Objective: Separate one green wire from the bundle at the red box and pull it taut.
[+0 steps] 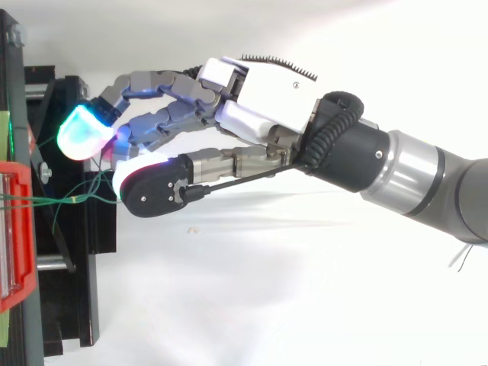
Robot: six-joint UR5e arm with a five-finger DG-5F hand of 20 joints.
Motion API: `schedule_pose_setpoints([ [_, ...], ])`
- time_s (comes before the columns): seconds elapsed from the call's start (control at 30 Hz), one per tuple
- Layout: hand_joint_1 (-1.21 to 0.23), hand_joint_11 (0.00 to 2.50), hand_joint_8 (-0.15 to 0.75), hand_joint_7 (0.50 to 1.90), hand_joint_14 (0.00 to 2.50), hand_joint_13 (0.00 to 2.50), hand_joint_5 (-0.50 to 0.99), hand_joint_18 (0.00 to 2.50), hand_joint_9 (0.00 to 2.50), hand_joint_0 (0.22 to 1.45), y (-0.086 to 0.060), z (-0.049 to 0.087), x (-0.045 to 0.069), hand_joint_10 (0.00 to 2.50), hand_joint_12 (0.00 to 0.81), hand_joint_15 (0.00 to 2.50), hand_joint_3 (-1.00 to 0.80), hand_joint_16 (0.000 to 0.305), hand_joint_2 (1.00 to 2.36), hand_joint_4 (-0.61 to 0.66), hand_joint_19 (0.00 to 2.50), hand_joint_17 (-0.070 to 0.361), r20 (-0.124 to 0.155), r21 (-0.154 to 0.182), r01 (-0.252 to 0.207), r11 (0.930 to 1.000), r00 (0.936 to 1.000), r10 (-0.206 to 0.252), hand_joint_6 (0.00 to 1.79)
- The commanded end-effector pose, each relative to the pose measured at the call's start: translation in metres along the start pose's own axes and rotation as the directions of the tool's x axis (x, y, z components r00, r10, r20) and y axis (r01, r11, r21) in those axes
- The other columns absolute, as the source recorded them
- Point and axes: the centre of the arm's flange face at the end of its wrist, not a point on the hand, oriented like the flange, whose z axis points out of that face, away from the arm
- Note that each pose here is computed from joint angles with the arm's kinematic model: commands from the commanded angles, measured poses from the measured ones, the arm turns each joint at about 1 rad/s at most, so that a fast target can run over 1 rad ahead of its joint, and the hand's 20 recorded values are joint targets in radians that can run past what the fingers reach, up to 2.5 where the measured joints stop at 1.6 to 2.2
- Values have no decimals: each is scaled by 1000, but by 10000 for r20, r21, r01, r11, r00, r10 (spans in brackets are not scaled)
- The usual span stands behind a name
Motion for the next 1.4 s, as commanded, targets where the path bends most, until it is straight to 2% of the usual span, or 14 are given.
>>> schedule_pose_setpoints([
  [0.0, -632, 972, 279, 845, 18, 619, -160, 529, 622, 434, -2, -2, -4, 15, 413, 492, -500, 61, 1000, 128, 484, 138, -170, 336, 24, 9994, 9999, -18, 503],
  [0.17, -632, 781, 269, 844, 18, 639, -159, 562, 522, 433, 11, -6, -8, 17, 410, 488, -500, 61, 1000, 125, 498, 138, -249, 603, 178, 9980, 9996, -164, 502],
  [0.27, -632, 228, 235, 834, 11, 480, -159, 475, 292, 431, 33, -10, -12, 6, 403, 300, -500, 58, 1000, 115, 383, 132, -242, 800, 354, 9962, 9991, -336, 503],
  [0.3, -628, 3, 221, 799, 5, 310, -163, 202, 178, 429, 37, -11, -12, 1, 405, 153, -500, 56, 1000, 107, 211, 126, -243, 839, 377, 9958, 9991, -358, 503],
  [0.37, -583, 0, 208, 792, 4, 137, -176, 0, 50, 421, 40, -13, -11, 0, 385, 100, -500, 56, 1000, 103, 156, 126, -276, 905, 416, 9950, 9988, -393, 502],
  [0.53, -574, 0, 201, 758, 0, 17, -188, 0, 8, 415, 45, -15, -11, 0, 374, 32, -500, 56, 1000, 108, 0, 127, -275, 959, 417, 9945, 9989, -392, 502],
  [0.67, -593, 0, 224, 741, 0, 44, -185, 0, 186, 415, 45, -12, -16, 0, 379, 2, -500, 58, 1000, 119, 0, 131, -179, 876, 522, 9948, 9985, -508, 502],
  [0.87, -591, 0, 252, 751, 0, 140, -179, 0, 380, 423, 22, -5, -6, 0, 384, 19, -500, 59, 1000, 143, 0, 132, -249, 393, 508, 9979, 9984, -498, 502],
  [0.93, -612, 5, 265, 747, 0, 229, -174, 0, 486, 428, 12, 1, -1, 0, 388, 21, -500, 60, 1000, 153, 0, 134, -232, -87, 397, 9992, 9989, -399, 502],
  [1.1, -609, 83, 278, 750, 1, 330, -174, 33, 577, 436, -1, -1, 9, 2, 396, 62, -500, 59, 1000, 159, 3, 134, -240, -155, 655, 9977, 9975, -658, 502],
  [1.13, -609, 95, 282, 753, 2, 354, -176, 78, 595, 436, -16, -1, 11, 3, 396, 69, -500, 60, 1000, 160, 14, 135, -219, -20, 702, 9975, 9973, -702, 502],
  [1.23, -610, 96, 286, 753, 4, 442, -180, 177, 618, 441, -42, -1, 20, 2, 401, 100, -500, 59, 1000, 156, 53, 133, -211, -145, 553, 9984, 9982, -556, 502],
  [1.3, -608, 111, 288, 755, 7, 516, -182, 256, 627, 444, -40, 2, 29, 4, 402, 135, -500, 60, 1000, 152, 77, 135, -243, -557, 224, 9982, 9994, -238, 502],
  [1.37, -607, 107, 289, 757, 5, 518, -182, 257, 630, 445, -41, 0, 33, 2, 401, 139, -500, 60, 1000, 152, 81, 135, -259, -528, 234, 9983, 9994, -248, 502],
])
